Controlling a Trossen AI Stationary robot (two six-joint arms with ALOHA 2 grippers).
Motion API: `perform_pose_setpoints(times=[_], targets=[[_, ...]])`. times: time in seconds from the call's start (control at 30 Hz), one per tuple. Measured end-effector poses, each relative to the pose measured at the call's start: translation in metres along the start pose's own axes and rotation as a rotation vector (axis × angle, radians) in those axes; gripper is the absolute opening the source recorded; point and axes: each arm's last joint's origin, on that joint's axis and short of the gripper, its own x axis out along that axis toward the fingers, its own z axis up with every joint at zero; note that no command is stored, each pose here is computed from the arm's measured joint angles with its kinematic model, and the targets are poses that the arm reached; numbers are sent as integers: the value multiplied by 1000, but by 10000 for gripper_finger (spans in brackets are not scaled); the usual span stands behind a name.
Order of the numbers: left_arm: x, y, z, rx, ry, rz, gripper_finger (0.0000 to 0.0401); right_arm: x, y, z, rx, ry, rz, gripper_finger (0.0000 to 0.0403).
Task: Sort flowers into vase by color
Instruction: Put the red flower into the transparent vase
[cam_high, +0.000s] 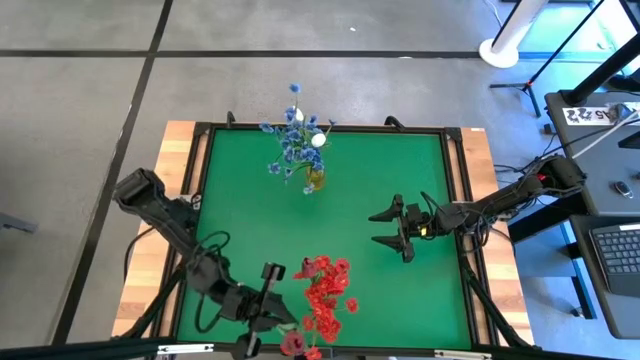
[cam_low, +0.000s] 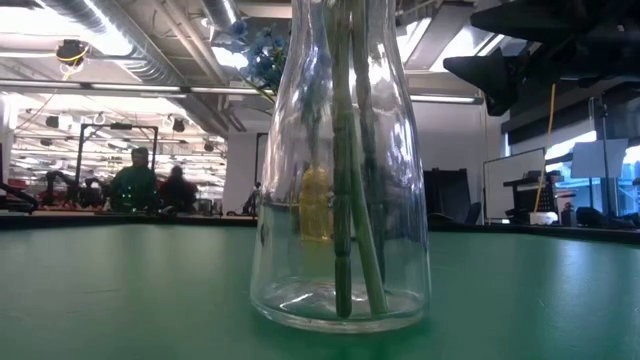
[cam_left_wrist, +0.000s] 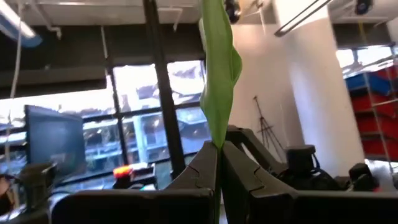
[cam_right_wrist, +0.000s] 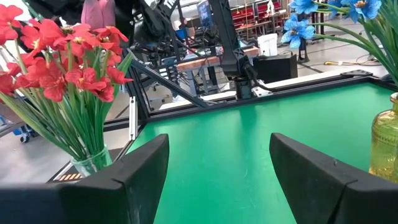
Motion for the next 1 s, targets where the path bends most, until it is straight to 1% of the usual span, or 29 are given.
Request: perform_pose_setpoints(times=[0.13, 0.3, 0.6, 0.83, 1.0], targets=[[4, 6, -9, 7, -18, -4, 2, 0, 0, 0, -1, 3, -1, 277], [9, 12, -23, -15, -58, -41, 2, 0, 0, -1, -3, 14, -3, 277], [14, 25, -51, -59, -131, 1, 2, 0, 0, -2, -4, 19, -4, 277], [14, 26, -58, -91, -178, 2, 2, 0, 0, -2, -5, 20, -5, 277], [10, 23, -68, -116, -204, 7, 2, 0, 0, -2, -5, 20, -5, 277]])
